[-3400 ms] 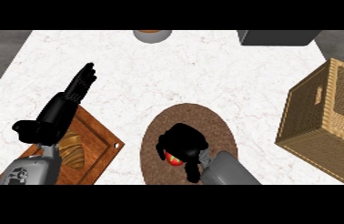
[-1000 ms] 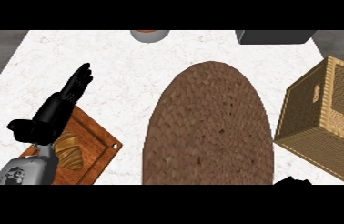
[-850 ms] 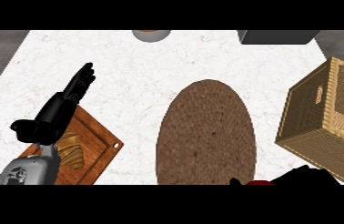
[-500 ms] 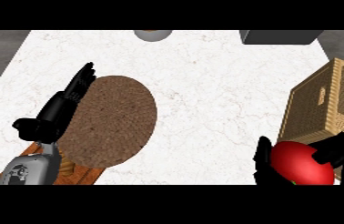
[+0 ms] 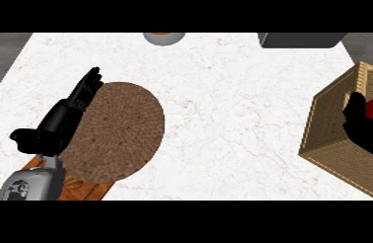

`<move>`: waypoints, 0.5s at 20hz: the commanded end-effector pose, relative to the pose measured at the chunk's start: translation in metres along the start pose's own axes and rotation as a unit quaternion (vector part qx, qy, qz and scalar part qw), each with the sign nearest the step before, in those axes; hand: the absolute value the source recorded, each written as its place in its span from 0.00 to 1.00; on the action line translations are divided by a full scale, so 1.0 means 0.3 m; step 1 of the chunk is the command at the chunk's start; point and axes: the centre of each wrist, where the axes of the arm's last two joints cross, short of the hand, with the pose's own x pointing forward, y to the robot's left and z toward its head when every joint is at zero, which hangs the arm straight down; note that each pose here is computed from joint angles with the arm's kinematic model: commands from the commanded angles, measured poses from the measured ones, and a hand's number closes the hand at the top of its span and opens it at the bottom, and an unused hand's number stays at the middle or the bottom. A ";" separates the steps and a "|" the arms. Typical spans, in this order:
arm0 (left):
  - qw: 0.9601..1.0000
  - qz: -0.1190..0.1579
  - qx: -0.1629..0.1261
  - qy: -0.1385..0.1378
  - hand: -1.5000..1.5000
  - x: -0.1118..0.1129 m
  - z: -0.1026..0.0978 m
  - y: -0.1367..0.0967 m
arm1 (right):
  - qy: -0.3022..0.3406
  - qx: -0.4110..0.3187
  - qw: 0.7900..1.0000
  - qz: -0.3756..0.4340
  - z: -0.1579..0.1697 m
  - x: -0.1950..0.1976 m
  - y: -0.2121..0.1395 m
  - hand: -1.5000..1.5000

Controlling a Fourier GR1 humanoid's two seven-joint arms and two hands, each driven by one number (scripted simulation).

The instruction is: Pick the tomato from the placemat and place it in the basket

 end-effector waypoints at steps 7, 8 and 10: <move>1.000 -0.006 0.000 0.001 0.50 -0.023 0.025 0.021 | 0.030 0.056 0.997 -0.032 -0.248 -0.258 -0.032 1.00; 1.000 0.001 -0.002 0.001 0.50 -0.054 0.025 -0.055 | 0.037 0.047 0.998 -0.014 -0.272 -0.315 -0.022 1.00; 1.000 -0.006 0.009 -0.001 0.50 -0.025 -0.004 -0.025 | 0.027 0.032 0.999 -0.023 -0.273 -0.380 -0.054 1.00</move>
